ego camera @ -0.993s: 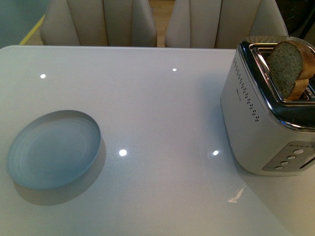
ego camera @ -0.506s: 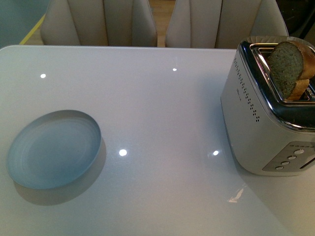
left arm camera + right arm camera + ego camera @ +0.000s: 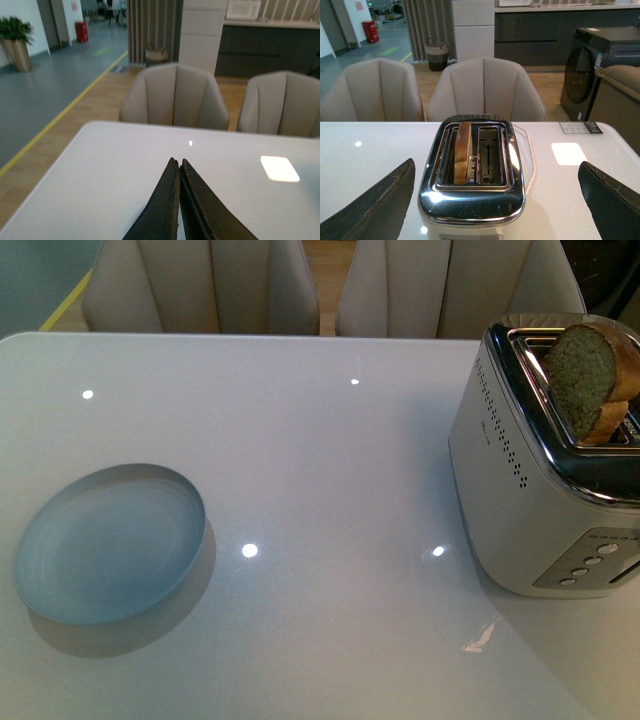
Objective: Left arm holds plate, right arm toasts bread
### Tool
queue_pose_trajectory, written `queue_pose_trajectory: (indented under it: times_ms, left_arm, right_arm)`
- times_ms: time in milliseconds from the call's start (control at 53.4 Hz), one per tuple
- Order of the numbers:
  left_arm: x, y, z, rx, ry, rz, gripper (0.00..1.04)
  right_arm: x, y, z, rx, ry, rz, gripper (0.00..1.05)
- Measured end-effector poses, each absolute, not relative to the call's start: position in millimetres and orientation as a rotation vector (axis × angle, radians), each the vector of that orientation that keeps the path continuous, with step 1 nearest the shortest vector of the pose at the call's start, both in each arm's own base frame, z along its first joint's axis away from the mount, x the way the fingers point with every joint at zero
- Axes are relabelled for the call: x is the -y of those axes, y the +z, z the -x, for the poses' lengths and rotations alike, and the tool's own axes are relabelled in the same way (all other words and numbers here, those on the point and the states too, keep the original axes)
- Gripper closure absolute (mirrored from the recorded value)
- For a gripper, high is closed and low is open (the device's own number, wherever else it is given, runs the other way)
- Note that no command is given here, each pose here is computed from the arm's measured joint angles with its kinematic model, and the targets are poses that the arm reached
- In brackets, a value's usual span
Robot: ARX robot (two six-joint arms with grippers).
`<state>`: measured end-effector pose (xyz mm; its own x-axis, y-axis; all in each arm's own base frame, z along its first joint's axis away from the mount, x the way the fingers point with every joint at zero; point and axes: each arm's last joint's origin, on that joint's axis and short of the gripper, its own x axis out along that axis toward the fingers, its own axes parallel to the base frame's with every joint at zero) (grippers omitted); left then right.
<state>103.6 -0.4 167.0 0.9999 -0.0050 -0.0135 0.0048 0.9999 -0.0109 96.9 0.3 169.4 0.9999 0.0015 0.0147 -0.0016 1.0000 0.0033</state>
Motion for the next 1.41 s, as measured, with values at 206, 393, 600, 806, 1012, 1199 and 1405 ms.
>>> queue_pose_trajectory:
  times_ms: [206,393,600,806,1012,1199,1405]
  left_arm:
    - [0.4,167.5,-97.4,0.008,-0.004,0.011,1.02]
    - [0.4,167.5,-97.3,0.008,-0.004,0.011,1.02]
    - [0.3,167.5,-97.3,0.008,-0.003,0.011,1.02]
    - [0.4,167.5,-97.3,0.008,-0.004,0.011,0.80]
    - [0.4,167.5,-97.3,0.008,-0.004,0.011,0.39]
    - [0.4,167.5,-97.3,0.008,-0.004,0.011,0.10]
    - [0.4,167.5,-97.3,0.008,-0.004,0.009,0.07]
  right_arm:
    - [-0.3,169.3,-96.9,0.014,0.002,-0.003,0.09]
    - [-0.3,169.4,-96.9,0.015,0.002,-0.003,0.09]
    - [-0.3,169.4,-96.9,0.015,0.002,-0.003,0.09]
    - [-0.3,169.3,-96.9,0.014,0.002,-0.003,0.09]
    - [-0.3,169.4,-96.9,0.015,0.002,-0.003,0.09]
    - [-0.3,169.4,-96.9,0.015,0.002,-0.003,0.09]
    - [-0.3,169.4,-96.9,0.015,0.002,-0.003,0.09]
